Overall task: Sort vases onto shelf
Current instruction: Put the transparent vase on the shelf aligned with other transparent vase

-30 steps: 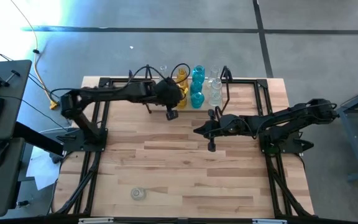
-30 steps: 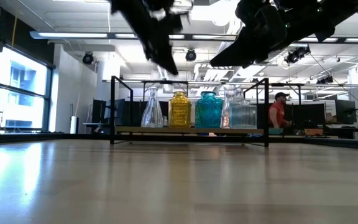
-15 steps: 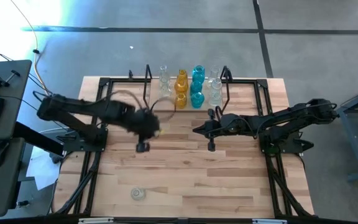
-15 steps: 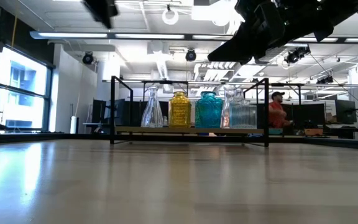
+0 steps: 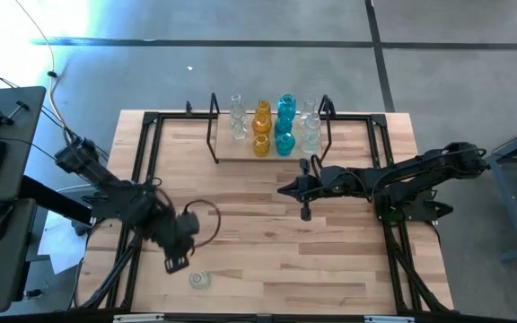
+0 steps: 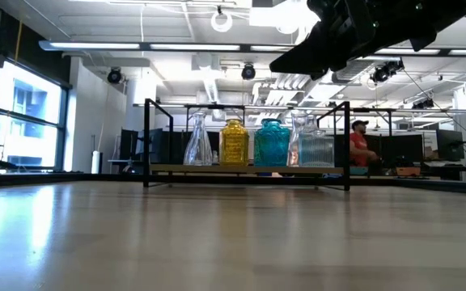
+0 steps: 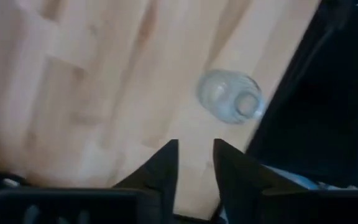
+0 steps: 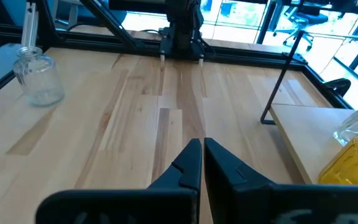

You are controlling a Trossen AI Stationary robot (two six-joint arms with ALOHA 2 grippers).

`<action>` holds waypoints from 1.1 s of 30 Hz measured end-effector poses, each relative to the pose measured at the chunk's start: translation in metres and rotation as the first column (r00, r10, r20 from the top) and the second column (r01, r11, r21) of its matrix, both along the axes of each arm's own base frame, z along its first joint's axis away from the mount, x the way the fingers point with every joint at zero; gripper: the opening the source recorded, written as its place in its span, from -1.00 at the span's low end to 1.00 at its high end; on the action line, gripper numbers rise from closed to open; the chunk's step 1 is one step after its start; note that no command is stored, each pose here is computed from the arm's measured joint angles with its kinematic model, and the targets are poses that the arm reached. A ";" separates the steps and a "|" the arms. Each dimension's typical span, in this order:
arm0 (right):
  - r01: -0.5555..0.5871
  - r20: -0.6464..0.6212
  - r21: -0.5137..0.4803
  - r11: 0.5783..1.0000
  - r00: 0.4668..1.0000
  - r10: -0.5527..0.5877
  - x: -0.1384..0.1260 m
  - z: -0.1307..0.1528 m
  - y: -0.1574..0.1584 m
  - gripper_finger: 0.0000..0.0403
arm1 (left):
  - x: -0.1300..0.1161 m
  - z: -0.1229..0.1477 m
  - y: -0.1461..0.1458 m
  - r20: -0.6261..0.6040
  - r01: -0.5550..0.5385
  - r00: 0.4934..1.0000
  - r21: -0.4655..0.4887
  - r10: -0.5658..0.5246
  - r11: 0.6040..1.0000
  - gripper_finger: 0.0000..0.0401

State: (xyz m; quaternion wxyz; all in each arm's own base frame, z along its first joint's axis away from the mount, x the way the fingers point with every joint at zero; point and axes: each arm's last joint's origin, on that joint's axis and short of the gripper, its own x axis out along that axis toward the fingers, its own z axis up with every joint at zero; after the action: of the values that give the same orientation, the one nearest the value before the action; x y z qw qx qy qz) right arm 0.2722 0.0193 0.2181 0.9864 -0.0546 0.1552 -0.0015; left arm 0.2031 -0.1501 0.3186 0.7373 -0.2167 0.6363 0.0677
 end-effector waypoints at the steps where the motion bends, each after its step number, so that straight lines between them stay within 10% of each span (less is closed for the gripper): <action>1: -0.001 0.003 -0.002 1.000 1.000 0.001 0.000 0.000 0.000 -1.00 | -0.001 -0.002 -0.006 -0.008 -0.016 1.000 -0.016 0.016 1.000 -0.50; 10: -0.002 0.011 -0.003 1.000 1.000 0.002 0.000 0.001 0.000 -1.00 | 0.015 -0.029 -0.042 -0.009 -0.015 1.000 -0.006 0.015 1.000 -0.13; 33: -0.005 0.008 -0.003 1.000 1.000 0.005 0.000 0.001 0.000 -1.00 | 0.045 -0.079 -0.058 -0.106 0.124 0.987 -0.011 -0.124 0.992 -0.18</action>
State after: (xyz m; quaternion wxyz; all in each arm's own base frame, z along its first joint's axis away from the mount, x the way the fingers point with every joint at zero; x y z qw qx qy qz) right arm 0.2724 0.0195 0.2188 0.9869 -0.0565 0.1513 0.0008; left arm 0.2485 -0.2077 0.2398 0.7048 -0.1743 0.6869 0.0319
